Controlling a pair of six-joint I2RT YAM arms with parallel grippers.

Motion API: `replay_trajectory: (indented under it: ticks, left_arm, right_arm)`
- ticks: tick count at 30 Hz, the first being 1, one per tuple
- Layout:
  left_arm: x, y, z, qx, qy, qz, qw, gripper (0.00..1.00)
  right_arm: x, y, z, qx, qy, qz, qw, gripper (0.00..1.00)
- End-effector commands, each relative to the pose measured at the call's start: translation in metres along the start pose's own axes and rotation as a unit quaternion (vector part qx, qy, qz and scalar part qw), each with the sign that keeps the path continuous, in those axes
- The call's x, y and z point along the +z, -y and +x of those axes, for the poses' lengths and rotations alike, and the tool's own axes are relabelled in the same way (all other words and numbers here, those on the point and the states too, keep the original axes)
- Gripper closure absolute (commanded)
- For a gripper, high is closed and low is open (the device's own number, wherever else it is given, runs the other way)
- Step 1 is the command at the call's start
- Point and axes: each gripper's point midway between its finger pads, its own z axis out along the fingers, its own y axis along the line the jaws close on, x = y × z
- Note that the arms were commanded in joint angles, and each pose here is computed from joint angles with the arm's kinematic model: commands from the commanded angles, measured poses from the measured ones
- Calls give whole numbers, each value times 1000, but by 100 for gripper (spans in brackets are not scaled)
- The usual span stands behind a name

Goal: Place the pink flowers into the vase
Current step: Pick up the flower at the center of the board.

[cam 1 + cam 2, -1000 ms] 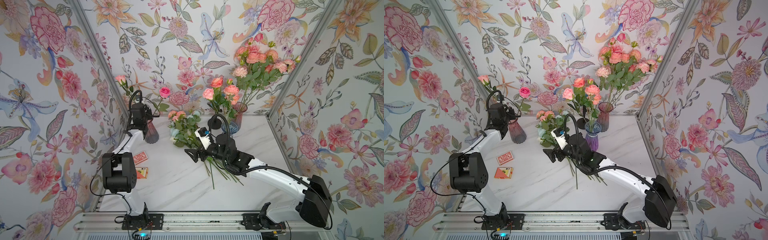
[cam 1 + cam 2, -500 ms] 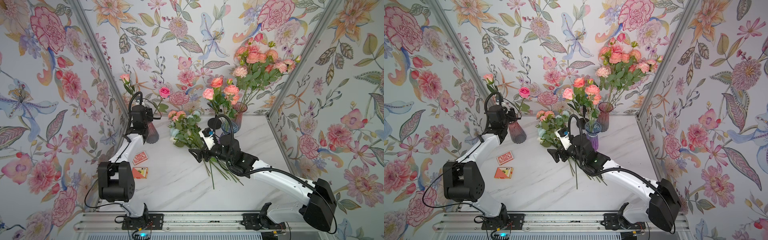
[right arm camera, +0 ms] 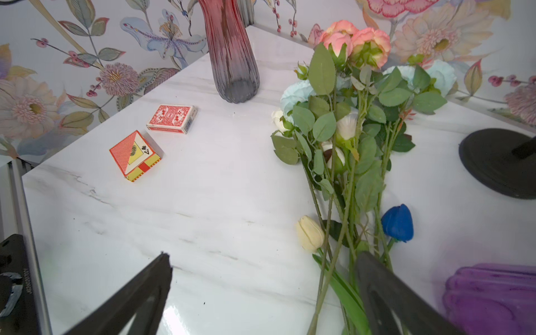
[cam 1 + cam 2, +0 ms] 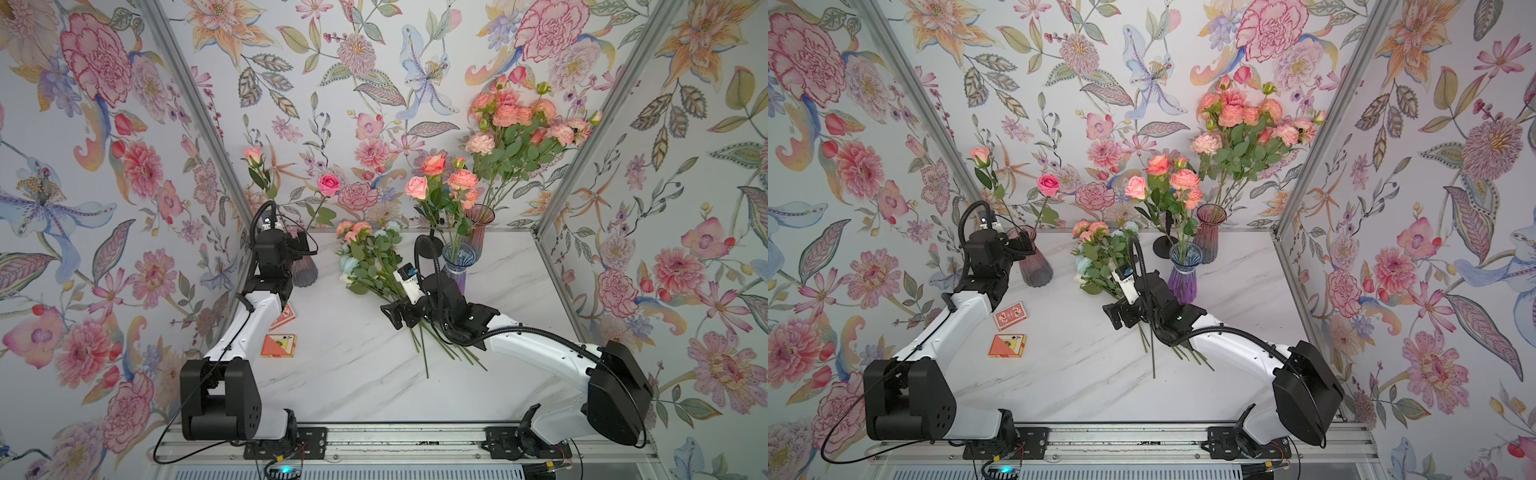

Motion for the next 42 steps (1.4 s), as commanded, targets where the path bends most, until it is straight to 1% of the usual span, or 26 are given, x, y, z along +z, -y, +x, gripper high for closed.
replay_trajectory:
  ticks: [1, 4, 6, 8, 11, 13, 14, 16, 18, 20, 23, 25, 27, 33, 42]
  left_arm:
    - [-15, 11, 17, -67, -25, 42, 997, 0]
    - [-31, 25, 18, -90, -27, 80, 992, 0]
    - [-44, 35, 6, -92, -10, 97, 991, 0]
    - [-58, 50, -16, -91, 15, 119, 989, 0]
    - [-84, 89, -44, -53, 62, 175, 981, 0]
    - [-105, 116, -50, -27, 97, 223, 970, 0]
    - [-116, 128, -49, -13, 115, 246, 962, 0]
    - [-130, 146, -36, 10, 133, 278, 951, 0]
    - [-139, 162, -20, 34, 136, 305, 942, 0]
    - [-146, 174, -7, 56, 133, 319, 937, 0]
    - [-153, 186, 8, 74, 129, 334, 931, 0]
    - [-157, 194, 13, 88, 127, 338, 928, 0]
    - [-162, 200, 19, 89, 124, 349, 924, 0]
    - [-174, 216, 27, 108, 124, 365, 916, 0]
    - [-177, 216, 27, 111, 128, 360, 917, 0]
  right_arm:
    - [10, 17, 7, 30, -27, 29, 999, 4]
    - [20, 32, 19, 58, -52, 42, 996, 9]
    - [25, 39, 26, 68, -63, 47, 995, 12]
    - [29, 46, 35, 76, -75, 53, 993, 15]
    - [35, 54, 46, 92, -89, 52, 990, 23]
    - [38, 57, 53, 102, -100, 51, 988, 27]
    - [40, 58, 58, 105, -106, 50, 988, 29]
    - [44, 58, 67, 108, -121, 51, 986, 33]
    - [49, 59, 79, 110, -137, 52, 983, 40]
    - [51, 61, 87, 111, -147, 56, 981, 45]
    - [56, 65, 94, 112, -156, 62, 979, 48]
    - [60, 67, 95, 113, -160, 64, 979, 50]
    - [65, 70, 98, 115, -165, 68, 977, 52]
    - [78, 77, 107, 121, -179, 75, 973, 63]
    - [85, 87, 113, 129, -187, 83, 970, 68]
